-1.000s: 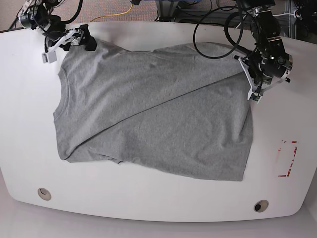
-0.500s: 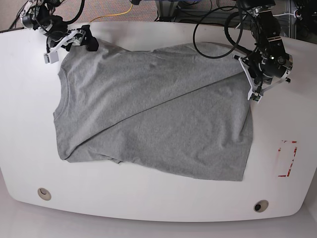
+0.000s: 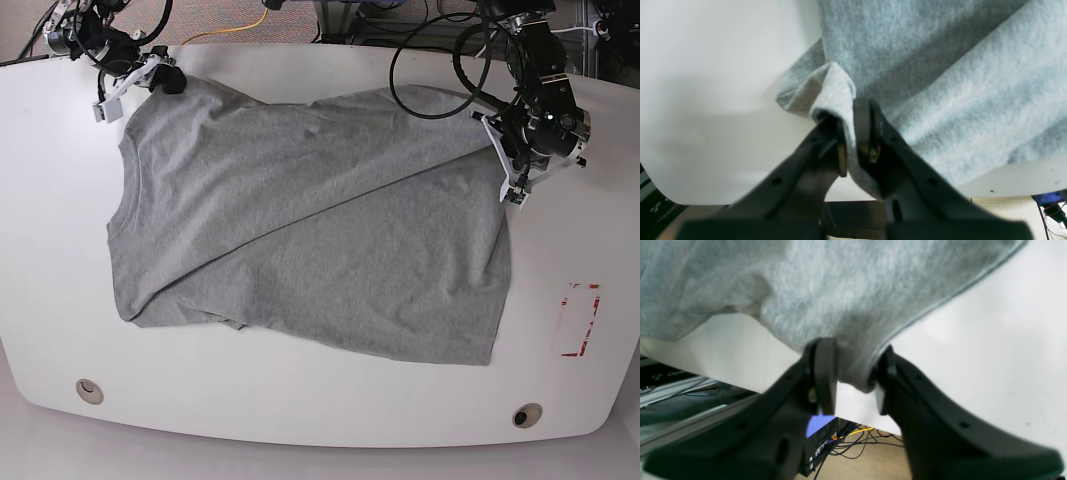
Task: Layout the t-shirt on the table in an organized manner, then fold the t-shirt properly
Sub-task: 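Adjust the right gripper's grip on the shirt corner, shifting it slightly, then pull the held corner with the right gripper along the shirt edge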
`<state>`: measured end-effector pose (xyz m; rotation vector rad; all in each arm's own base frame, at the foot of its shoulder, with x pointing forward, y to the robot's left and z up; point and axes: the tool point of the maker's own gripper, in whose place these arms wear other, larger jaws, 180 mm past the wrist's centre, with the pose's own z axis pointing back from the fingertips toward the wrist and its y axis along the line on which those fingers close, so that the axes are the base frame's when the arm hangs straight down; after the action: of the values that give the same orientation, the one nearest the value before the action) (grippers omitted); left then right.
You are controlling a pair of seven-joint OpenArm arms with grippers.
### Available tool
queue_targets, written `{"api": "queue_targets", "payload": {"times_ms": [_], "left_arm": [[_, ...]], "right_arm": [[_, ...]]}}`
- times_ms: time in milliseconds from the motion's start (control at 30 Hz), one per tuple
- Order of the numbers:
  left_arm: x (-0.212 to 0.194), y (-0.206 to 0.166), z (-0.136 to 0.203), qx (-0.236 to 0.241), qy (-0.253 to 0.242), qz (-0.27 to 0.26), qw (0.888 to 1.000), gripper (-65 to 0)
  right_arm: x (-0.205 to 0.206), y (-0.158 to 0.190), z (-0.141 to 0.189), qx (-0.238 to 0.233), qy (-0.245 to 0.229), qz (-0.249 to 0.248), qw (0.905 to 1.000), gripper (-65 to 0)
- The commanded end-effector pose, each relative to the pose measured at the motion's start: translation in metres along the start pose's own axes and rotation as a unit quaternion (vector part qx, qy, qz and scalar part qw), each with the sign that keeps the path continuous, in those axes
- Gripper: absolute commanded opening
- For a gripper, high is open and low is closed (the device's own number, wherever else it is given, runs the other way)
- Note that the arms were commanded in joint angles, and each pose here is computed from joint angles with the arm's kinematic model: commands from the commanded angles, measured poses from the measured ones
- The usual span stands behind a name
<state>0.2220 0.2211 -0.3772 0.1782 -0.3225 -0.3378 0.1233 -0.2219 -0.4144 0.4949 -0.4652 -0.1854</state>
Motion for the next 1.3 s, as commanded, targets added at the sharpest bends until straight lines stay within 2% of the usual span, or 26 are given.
{"api": "queue_targets", "payload": {"times_ms": [0, 200, 567, 767, 1000, 1267], "left_arm": [[0.005, 0.005, 0.004, 0.009, -0.009, -0.001, 1.0, -65.0], [0.005, 0.005, 0.003, 0.008, -0.008, -0.001, 1.0, -65.0], [0.007, 0.006, 0.004, 0.009, -0.011, 0.0, 1.0, -65.0], [0.018, 0.01, 0.006, 0.013, -0.023, 0.0, 1.0, -65.0], [0.021, 0.011, 0.007, 0.015, -0.027, 0.001, 1.0, -65.0], [0.021, 0.011, 0.007, 0.015, -0.027, 0.001, 1.0, -65.0]], "right_arm": [[0.007, -0.001, 0.006, -0.003, -0.012, 0.007, 0.9999, -52.8], [0.014, 0.002, 0.01, -0.004, -0.021, 0.019, 0.9996, -65.0], [0.048, 0.033, 0.035, 0.0, -0.068, 0.101, 0.9926, -65.0], [0.073, 0.036, 0.039, 0.004, -0.091, 0.127, 0.9877, -65.0], [0.104, 0.03, 0.031, 0.004, -0.115, 0.124, 0.9856, -65.0], [0.134, 0.025, 0.005, 0.043, -0.114, 0.082, 0.9892, -64.8]]}}
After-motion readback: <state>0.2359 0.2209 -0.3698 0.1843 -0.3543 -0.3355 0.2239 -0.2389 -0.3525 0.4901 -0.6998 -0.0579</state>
